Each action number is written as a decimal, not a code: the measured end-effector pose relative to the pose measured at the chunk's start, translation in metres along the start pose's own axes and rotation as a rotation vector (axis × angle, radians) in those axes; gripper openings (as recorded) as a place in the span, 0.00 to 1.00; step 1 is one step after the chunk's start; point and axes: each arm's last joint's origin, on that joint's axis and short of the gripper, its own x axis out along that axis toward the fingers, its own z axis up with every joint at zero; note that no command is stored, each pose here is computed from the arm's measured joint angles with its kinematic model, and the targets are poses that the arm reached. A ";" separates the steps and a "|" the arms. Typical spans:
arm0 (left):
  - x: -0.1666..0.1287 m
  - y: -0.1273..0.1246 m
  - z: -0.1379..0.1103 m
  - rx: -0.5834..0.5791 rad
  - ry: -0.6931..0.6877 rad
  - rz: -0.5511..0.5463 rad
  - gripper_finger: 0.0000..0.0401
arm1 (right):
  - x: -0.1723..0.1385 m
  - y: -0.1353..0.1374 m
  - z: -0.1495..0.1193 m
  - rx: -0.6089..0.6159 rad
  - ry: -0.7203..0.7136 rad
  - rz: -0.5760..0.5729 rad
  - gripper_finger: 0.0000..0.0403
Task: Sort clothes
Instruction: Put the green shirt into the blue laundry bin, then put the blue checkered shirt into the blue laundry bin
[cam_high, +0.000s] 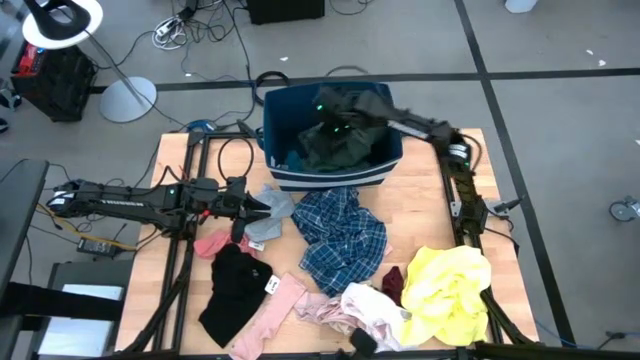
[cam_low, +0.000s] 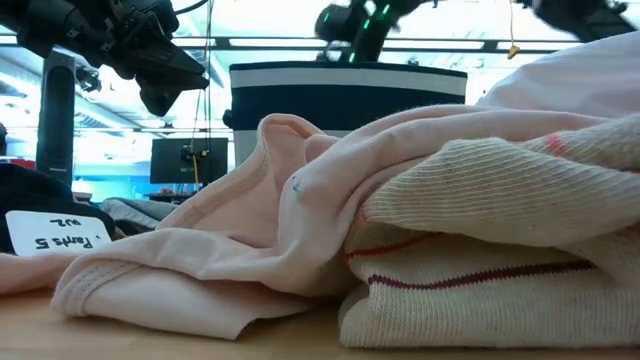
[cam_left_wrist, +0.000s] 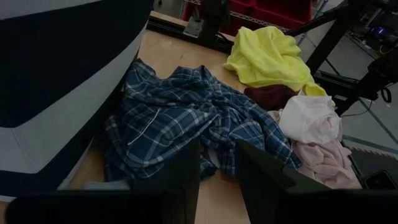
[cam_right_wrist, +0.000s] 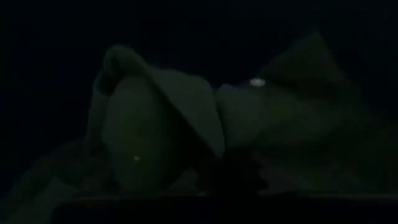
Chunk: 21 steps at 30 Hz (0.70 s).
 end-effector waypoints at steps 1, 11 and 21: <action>0.000 0.000 0.000 0.000 0.000 0.000 0.26 | 0.015 0.002 -0.001 -0.003 0.036 0.016 0.04; 0.000 0.000 0.000 -0.001 0.000 0.000 0.26 | 0.095 -0.001 -0.017 0.045 0.251 0.042 0.23; 0.000 0.000 0.000 0.003 0.001 0.000 0.26 | 0.026 -0.020 -0.001 0.078 0.117 0.092 0.45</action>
